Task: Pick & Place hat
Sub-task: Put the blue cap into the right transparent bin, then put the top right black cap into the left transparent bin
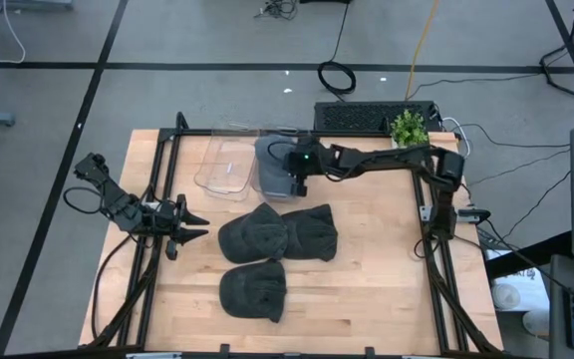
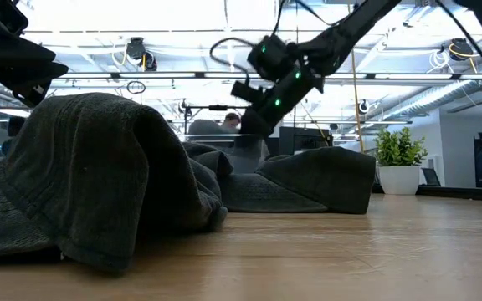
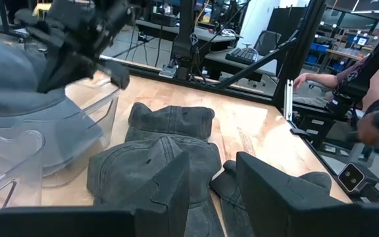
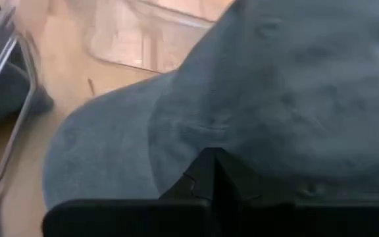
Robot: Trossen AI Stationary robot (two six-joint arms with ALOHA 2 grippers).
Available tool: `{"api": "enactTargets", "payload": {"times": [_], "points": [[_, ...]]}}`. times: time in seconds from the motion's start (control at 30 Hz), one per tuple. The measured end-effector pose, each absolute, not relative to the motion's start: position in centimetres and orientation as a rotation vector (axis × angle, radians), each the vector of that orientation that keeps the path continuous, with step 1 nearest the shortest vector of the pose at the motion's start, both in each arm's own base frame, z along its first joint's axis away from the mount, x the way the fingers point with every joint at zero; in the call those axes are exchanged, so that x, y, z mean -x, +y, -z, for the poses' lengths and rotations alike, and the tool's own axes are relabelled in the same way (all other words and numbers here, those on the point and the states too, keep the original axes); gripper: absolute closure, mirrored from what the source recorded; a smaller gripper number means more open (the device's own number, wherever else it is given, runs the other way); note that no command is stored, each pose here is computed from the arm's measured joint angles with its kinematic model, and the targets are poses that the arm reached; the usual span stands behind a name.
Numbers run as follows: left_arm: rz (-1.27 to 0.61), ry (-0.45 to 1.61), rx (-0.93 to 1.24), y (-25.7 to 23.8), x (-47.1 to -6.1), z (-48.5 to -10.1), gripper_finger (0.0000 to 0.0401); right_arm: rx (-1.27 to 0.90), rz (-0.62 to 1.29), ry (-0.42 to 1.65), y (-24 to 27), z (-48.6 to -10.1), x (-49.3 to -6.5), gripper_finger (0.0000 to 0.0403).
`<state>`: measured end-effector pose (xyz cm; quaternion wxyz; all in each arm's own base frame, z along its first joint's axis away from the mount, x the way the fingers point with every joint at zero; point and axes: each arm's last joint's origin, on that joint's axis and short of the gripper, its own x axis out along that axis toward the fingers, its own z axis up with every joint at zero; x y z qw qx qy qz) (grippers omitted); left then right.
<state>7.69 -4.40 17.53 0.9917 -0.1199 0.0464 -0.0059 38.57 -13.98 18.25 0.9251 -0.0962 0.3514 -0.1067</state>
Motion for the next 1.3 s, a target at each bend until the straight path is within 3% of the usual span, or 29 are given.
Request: {"api": "enactTargets", "payload": {"times": [0.3, 0.8, 1.0, 1.3], "points": [[0.012, 0.093, 0.24, -4.4, -7.7, -17.5, 0.027, 0.183, 0.197, 0.749, -13.7, -17.3, -38.8, 0.0403], [0.013, 0.088, 0.246, -4.4, -7.7, -17.6, 0.0269, 0.235, 0.232, 0.562, -10.4, -25.4, -36.8, 0.0403], [0.013, 0.088, 0.246, -4.4, -7.7, -17.6, 0.027, 0.248, 0.186, 0.531, -7.8, -27.4, -34.7, 0.0403], [0.013, 0.087, 0.247, -4.4, -7.7, -17.6, 0.0269, 0.15, 0.159, 0.419, -4.6, -28.2, -28.4, 0.0399]]}}
